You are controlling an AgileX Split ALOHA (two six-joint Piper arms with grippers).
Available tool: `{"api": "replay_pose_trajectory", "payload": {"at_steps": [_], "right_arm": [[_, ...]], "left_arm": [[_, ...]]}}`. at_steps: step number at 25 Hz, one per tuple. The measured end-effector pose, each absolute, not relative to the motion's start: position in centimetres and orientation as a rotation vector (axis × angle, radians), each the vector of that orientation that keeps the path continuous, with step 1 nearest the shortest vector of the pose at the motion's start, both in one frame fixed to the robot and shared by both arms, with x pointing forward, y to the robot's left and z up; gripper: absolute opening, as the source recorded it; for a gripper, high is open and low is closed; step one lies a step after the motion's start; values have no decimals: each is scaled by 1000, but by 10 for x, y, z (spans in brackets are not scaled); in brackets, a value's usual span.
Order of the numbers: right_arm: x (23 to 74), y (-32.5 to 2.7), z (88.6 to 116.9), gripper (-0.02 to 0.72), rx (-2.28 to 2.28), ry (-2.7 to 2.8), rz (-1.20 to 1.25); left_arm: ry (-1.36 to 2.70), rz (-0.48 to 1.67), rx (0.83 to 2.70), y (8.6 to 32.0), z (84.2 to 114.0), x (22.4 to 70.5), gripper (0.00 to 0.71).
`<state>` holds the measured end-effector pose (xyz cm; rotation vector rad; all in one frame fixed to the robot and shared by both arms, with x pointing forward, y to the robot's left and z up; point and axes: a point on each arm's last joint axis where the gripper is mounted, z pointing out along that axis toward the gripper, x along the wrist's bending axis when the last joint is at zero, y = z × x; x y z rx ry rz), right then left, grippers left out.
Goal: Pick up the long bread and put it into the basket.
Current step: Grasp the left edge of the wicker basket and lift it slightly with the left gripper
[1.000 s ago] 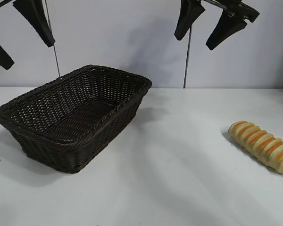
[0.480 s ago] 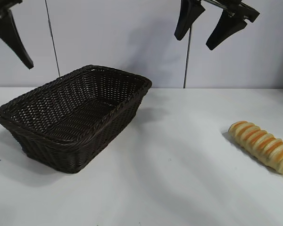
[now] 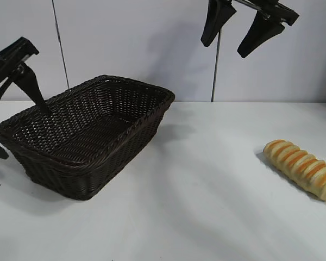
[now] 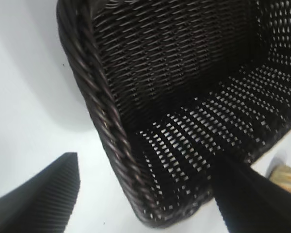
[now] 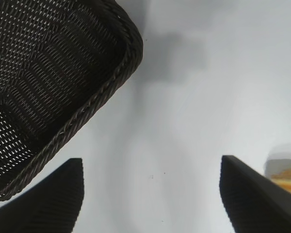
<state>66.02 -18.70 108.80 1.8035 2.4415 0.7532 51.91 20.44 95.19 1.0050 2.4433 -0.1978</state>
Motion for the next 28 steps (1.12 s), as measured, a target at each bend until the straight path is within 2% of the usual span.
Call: {"api": "replay_pose_trajectory", "payload": {"at_steps": [7, 11, 14, 19, 24, 28], "right_arm": [[660, -187, 1088, 559, 1803, 2442, 753], [660, -187, 1088, 559, 1803, 2442, 753], [660, -187, 1088, 559, 1803, 2440, 754], [660, -187, 1088, 559, 1803, 2440, 754], [660, -187, 1088, 559, 1803, 2440, 754], [660, -187, 1088, 559, 1803, 2441, 754]], "left_arm": [[2514, -188, 971, 204, 920, 529, 550], [2522, -180, 964, 204, 915, 531, 540], [2511, -167, 955, 204, 915, 532, 456], [2505, -161, 947, 204, 915, 533, 249], [2512, -170, 917, 204, 915, 533, 107], [2519, -183, 929, 203, 916, 533, 99]]}}
